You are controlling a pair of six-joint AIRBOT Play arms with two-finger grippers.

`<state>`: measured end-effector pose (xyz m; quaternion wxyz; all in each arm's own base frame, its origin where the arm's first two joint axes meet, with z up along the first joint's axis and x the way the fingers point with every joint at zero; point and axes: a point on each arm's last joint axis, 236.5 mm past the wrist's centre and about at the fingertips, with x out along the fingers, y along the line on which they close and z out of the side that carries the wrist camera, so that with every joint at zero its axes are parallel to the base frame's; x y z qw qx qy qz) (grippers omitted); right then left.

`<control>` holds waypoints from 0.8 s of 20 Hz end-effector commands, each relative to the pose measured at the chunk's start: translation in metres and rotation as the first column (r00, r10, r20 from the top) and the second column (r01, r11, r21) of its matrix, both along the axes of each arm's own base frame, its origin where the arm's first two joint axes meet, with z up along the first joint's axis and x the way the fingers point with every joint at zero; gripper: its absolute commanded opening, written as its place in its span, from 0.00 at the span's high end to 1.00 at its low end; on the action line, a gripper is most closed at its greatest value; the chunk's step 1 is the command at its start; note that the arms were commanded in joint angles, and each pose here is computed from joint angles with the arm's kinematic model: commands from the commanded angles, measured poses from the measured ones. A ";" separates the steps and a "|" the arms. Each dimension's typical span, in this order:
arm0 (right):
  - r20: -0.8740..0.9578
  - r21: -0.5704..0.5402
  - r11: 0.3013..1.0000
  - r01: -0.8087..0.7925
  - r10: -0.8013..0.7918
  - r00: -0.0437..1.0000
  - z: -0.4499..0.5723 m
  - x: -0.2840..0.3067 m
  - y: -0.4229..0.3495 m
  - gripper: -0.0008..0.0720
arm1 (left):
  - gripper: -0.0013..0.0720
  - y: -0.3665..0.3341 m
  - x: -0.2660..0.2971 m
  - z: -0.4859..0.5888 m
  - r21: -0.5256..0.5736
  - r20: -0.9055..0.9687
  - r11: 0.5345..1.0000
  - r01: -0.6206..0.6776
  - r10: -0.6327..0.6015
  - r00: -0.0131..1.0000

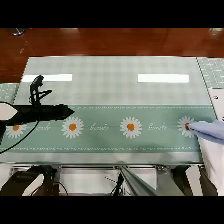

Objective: Fold the shirts.

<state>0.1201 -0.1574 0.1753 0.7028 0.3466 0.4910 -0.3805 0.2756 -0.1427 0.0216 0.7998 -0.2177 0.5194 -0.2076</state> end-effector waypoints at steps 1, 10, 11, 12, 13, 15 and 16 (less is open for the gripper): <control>-0.217 -0.096 0.971 0.218 -0.234 0.948 -0.032 -0.086 0.000 0.78 | 0.95 0.000 0.001 0.000 0.000 0.002 1.000 -0.003 0.003 1.000; -0.101 -0.070 0.998 0.000 -0.007 0.995 -0.024 0.005 -0.031 0.48 | 0.95 0.008 0.040 0.036 -0.002 0.154 0.998 -0.069 0.069 0.986; 0.059 -0.038 0.994 -0.102 0.104 0.993 -0.012 0.061 -0.021 0.74 | 0.95 0.009 0.053 0.054 0.001 0.216 0.997 -0.073 0.071 0.974; 0.278 -0.008 0.965 -0.260 0.252 0.927 0.010 0.128 0.009 0.95 | 0.95 0.008 0.065 0.072 0.003 0.269 0.998 -0.063 0.060 0.961; 0.465 -0.011 0.917 -0.398 0.357 0.810 0.037 0.183 0.045 0.95 | 0.95 0.005 0.076 0.093 0.003 0.314 0.999 -0.040 0.037 0.949; 0.629 -0.085 0.802 -0.592 0.504 0.593 0.064 0.252 0.121 0.95 | 0.95 -0.007 0.087 0.136 0.002 0.349 1.000 0.030 -0.029 0.937; 0.604 -0.136 0.728 -0.672 0.599 0.526 0.056 0.271 0.158 0.95 | 0.95 -0.014 0.091 0.156 0.016 0.366 0.997 0.072 -0.073 0.928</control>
